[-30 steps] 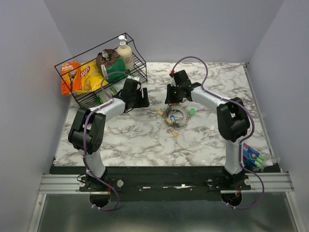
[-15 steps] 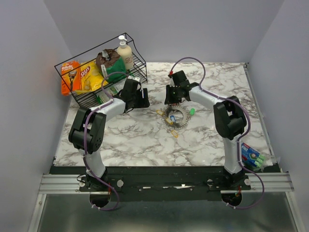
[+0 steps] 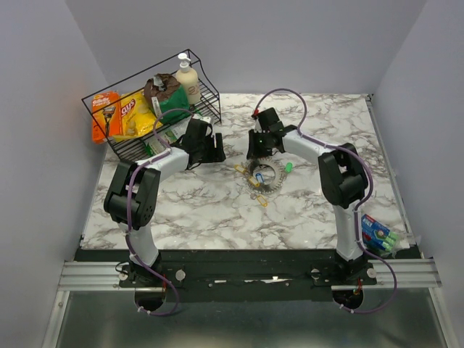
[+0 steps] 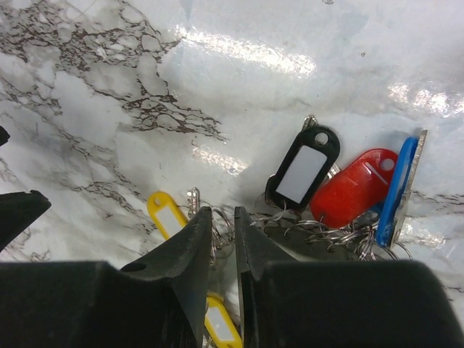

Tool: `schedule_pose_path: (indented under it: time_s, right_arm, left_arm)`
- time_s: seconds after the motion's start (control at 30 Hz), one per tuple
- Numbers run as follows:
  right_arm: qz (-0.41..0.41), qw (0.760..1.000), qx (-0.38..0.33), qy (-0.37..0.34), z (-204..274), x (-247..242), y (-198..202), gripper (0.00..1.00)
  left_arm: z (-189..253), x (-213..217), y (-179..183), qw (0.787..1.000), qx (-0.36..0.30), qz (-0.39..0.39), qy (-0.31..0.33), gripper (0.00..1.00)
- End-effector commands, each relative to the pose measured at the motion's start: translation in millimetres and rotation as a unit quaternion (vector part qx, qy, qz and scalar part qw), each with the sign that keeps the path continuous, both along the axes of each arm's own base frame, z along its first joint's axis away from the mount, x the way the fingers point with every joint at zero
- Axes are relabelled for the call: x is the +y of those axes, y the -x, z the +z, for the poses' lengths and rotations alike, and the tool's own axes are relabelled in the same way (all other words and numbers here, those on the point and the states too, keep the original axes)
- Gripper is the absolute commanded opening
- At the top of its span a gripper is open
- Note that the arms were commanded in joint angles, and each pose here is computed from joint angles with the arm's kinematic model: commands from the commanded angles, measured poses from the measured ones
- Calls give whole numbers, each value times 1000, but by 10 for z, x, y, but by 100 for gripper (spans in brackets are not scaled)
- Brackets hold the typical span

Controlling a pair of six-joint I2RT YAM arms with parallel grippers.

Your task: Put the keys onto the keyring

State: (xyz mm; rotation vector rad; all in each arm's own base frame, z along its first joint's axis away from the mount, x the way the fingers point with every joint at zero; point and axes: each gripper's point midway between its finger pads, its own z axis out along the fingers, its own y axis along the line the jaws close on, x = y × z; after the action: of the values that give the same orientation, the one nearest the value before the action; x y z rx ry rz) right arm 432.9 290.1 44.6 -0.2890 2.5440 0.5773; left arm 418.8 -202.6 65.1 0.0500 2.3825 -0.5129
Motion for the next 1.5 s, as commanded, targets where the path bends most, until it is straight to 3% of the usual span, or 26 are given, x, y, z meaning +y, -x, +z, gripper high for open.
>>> schedule_pose_path:
  time_s: [0.0,0.37,0.73,1.0,1.47]
  right_arm:
    - [10,1000,17,3,-190,-3,59,27]
    - [6,1000,17,6,-201,-43,96,25]
    - [-11,998,-53,-19,269,-74,26,28]
    - [-21,995,-92,-33,597,-141,59,30]
    - [0,995,-89,-47,512,-350,200,29]
  left_arm:
    - [-65,-31,13,1000,1,-12,0,75]
    - [-74,-37,16,1000,3,-12,2,75]
    - [-65,-43,26,1000,-1,-15,5,75]
    - [271,-453,102,988,-63,-122,72,74]
    - [429,-950,133,955,-120,-260,81,69]
